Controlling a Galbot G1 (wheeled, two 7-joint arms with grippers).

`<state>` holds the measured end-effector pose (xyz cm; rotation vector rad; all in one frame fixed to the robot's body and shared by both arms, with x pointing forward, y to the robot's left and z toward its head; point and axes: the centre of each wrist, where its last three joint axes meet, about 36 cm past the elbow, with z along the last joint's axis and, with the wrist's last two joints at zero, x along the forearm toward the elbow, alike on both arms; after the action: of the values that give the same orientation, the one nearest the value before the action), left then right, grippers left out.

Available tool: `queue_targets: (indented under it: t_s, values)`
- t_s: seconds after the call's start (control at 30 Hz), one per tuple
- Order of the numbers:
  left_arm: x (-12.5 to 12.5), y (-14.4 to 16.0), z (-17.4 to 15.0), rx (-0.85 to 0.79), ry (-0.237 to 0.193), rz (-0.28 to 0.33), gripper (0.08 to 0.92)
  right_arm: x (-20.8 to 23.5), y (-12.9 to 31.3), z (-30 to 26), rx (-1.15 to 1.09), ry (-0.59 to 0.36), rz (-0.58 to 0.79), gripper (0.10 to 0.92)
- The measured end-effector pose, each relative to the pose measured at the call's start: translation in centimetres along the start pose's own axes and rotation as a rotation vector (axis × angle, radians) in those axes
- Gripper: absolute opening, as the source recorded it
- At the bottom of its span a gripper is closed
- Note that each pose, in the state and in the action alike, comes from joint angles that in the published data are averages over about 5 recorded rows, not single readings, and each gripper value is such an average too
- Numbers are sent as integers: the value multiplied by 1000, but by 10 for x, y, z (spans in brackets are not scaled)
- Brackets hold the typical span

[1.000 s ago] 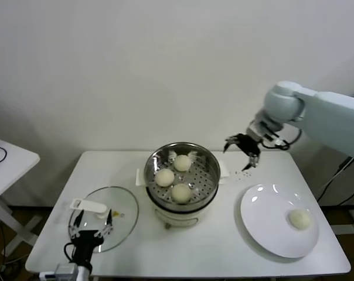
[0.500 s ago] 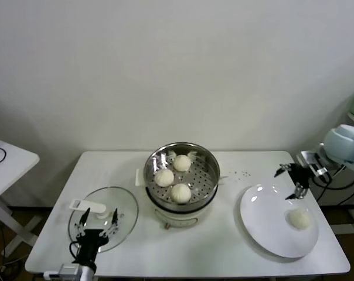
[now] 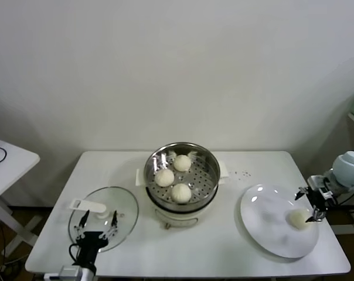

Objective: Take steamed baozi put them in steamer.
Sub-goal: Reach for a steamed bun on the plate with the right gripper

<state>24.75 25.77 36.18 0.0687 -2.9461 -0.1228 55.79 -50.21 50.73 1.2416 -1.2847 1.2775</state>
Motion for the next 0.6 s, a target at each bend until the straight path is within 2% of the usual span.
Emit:
queue_targets:
  t_s: [0.6]
  values:
    - [1, 0, 3, -7, 12, -4, 823, -41, -1, 2, 20, 62, -43, 823]
